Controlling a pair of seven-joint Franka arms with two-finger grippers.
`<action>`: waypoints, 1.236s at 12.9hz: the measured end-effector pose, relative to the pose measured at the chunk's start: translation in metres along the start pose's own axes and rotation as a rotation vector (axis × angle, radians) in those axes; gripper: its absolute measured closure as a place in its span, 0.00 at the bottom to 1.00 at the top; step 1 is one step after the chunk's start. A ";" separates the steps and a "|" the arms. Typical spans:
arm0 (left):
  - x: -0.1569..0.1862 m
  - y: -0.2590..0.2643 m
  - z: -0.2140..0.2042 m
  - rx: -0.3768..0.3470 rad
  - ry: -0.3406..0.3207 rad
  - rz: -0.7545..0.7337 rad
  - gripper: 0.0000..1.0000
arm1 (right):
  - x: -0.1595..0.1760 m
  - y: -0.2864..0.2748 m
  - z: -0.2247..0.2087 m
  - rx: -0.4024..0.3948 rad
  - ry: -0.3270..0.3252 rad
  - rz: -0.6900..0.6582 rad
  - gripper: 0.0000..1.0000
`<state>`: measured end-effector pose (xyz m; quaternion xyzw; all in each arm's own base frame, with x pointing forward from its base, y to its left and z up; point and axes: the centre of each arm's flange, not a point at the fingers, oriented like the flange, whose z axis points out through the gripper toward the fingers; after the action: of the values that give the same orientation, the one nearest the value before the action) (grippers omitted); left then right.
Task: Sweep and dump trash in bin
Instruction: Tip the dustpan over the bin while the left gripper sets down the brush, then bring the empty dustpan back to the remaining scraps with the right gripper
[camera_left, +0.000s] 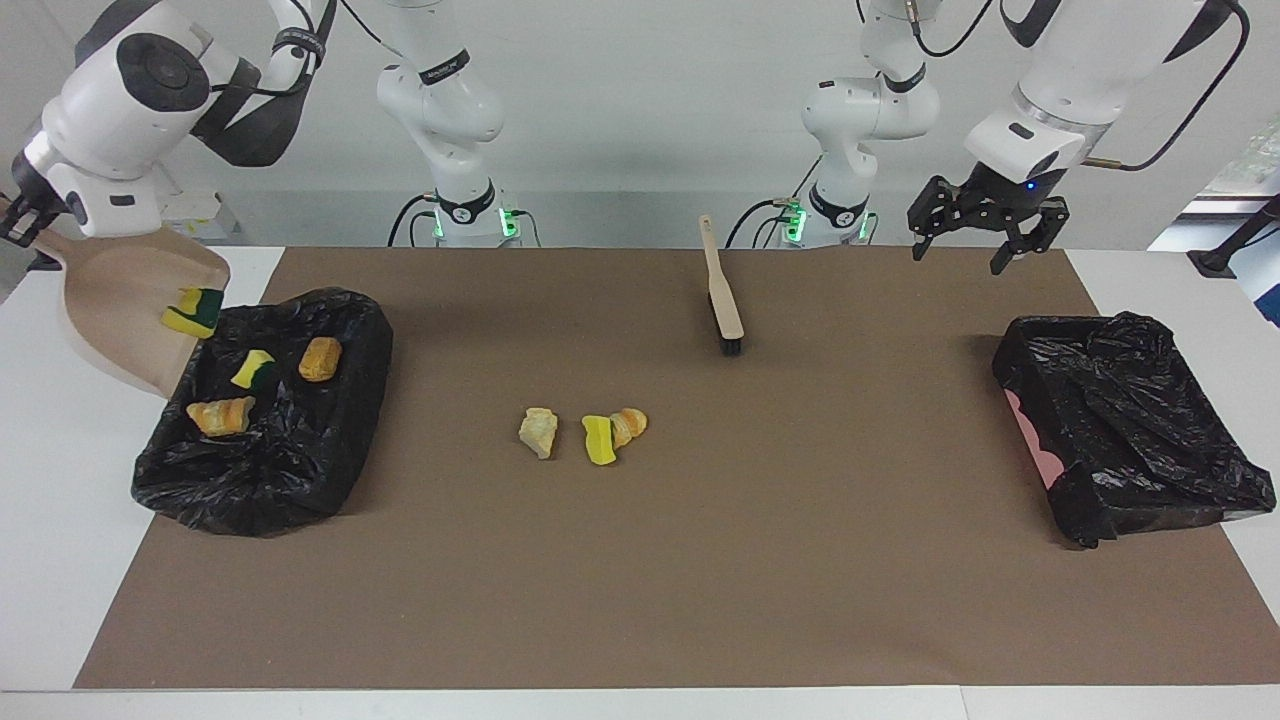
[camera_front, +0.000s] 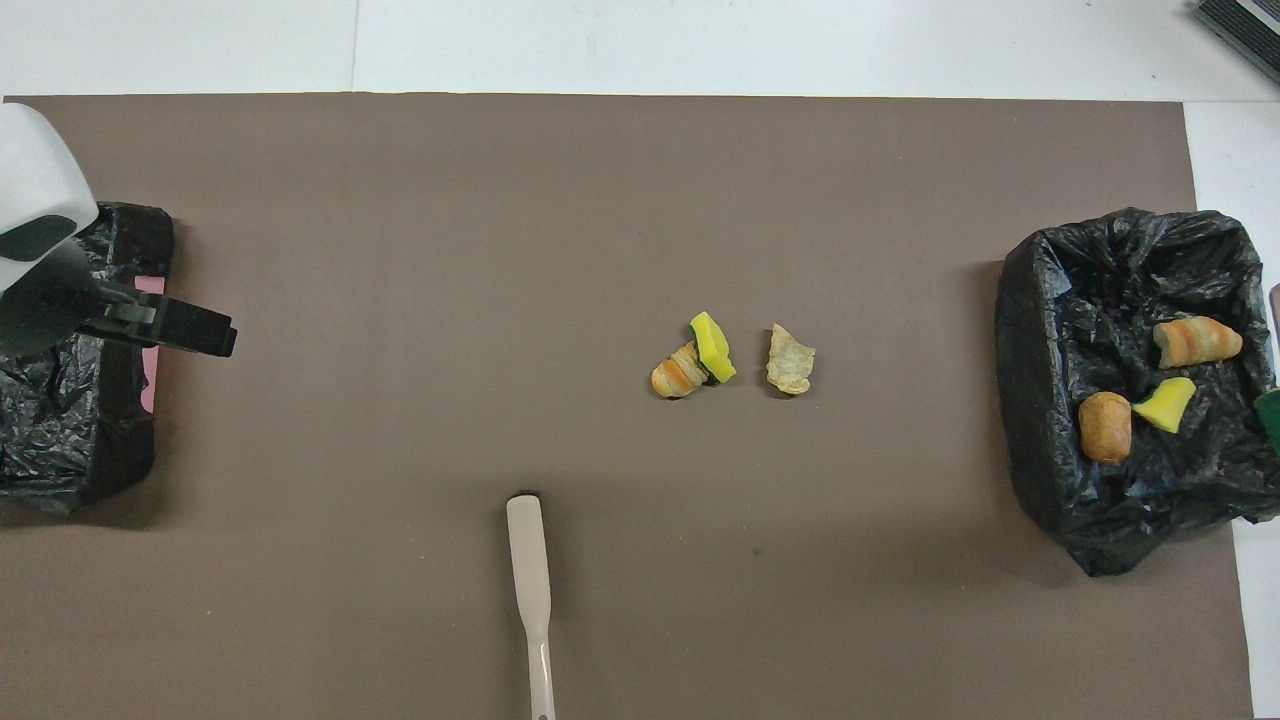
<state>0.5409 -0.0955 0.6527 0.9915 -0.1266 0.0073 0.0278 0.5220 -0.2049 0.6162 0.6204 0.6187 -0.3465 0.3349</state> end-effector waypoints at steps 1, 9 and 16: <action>0.000 -0.003 -0.002 0.002 0.005 -0.003 0.00 | -0.002 -0.002 -0.008 -0.012 -0.030 -0.008 0.67; -0.002 -0.021 -0.005 0.006 0.011 -0.037 0.00 | 0.030 -0.003 -0.024 -0.030 0.212 0.036 0.67; -0.002 -0.021 -0.005 0.006 0.011 -0.037 0.00 | 0.144 0.027 -0.092 -0.002 0.557 0.161 0.67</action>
<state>0.5438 -0.0742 0.6569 0.9937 -0.1081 0.0127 0.0258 0.5498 -0.0505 0.5431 0.7383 0.6361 -0.1345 0.1793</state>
